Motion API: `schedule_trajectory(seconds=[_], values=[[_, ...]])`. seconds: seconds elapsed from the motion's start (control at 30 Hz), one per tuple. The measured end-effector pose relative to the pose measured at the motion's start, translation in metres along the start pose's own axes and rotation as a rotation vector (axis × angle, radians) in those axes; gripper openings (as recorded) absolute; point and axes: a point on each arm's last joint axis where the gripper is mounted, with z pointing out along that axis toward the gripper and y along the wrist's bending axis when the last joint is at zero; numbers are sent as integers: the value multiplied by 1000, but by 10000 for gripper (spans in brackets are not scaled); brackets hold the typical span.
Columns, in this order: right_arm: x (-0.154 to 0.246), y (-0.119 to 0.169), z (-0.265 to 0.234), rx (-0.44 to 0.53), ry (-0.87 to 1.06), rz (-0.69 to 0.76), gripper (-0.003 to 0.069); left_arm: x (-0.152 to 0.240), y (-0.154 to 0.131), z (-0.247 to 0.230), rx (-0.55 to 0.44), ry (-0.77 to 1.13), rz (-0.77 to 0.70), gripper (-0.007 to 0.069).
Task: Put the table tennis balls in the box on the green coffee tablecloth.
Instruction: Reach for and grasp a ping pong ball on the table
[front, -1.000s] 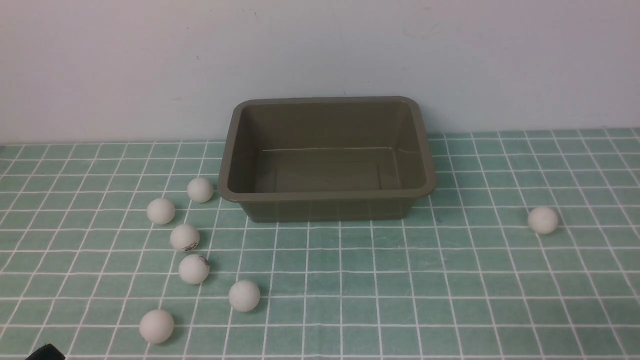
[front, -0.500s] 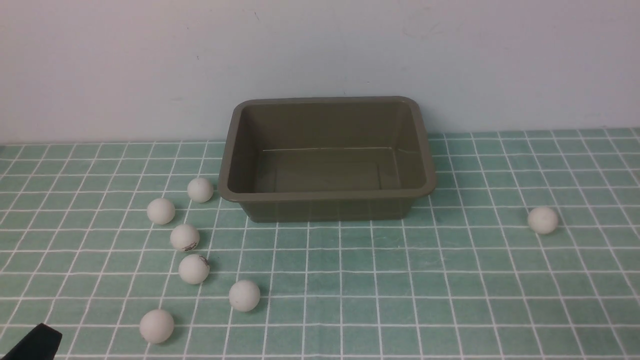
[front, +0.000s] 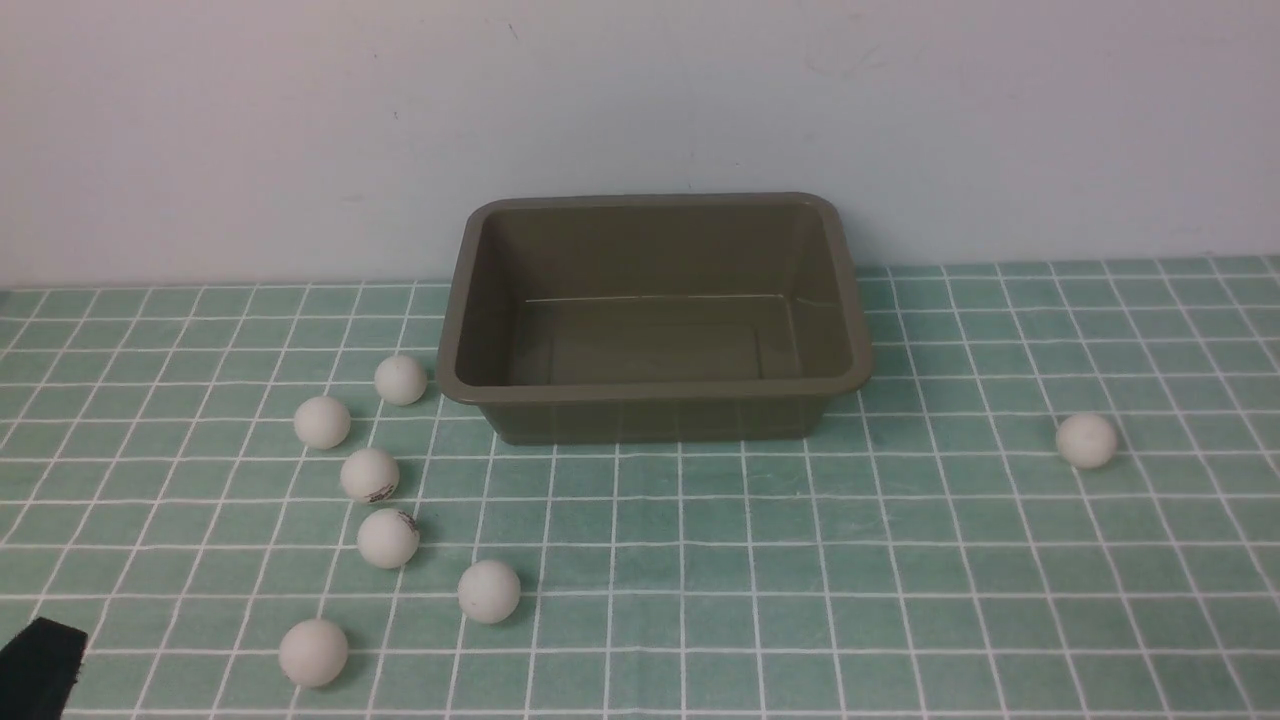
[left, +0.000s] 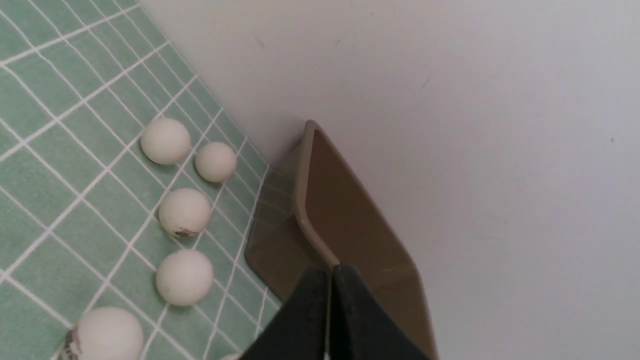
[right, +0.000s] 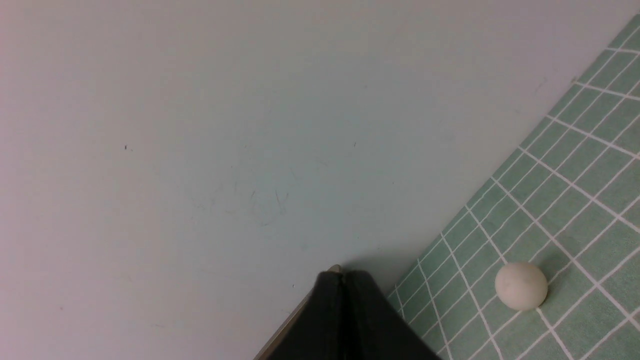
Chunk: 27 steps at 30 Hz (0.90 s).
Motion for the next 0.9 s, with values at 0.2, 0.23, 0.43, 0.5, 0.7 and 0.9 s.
schedule_trajectory(seconds=[0.2,0.23,0.43,0.5,0.7,0.9], values=[[-4,7,-1,-19,-12,-104,-18,-14,-5,-1,23,-147,36,-4],[-6,13,-1,-41,-9,-159,-18,-17,-9,-2,30,-168,82,-4],[-22,54,-10,-181,-19,-476,-18,-29,-42,-10,92,-219,426,-4],[-29,79,-11,-254,11,-666,-18,-29,-61,-14,139,-175,623,-4],[-20,94,19,-269,310,-917,-18,-12,-77,-7,184,127,886,-4],[-11,86,75,-135,715,-1073,-14,-8,-73,20,80,392,1021,-4]])
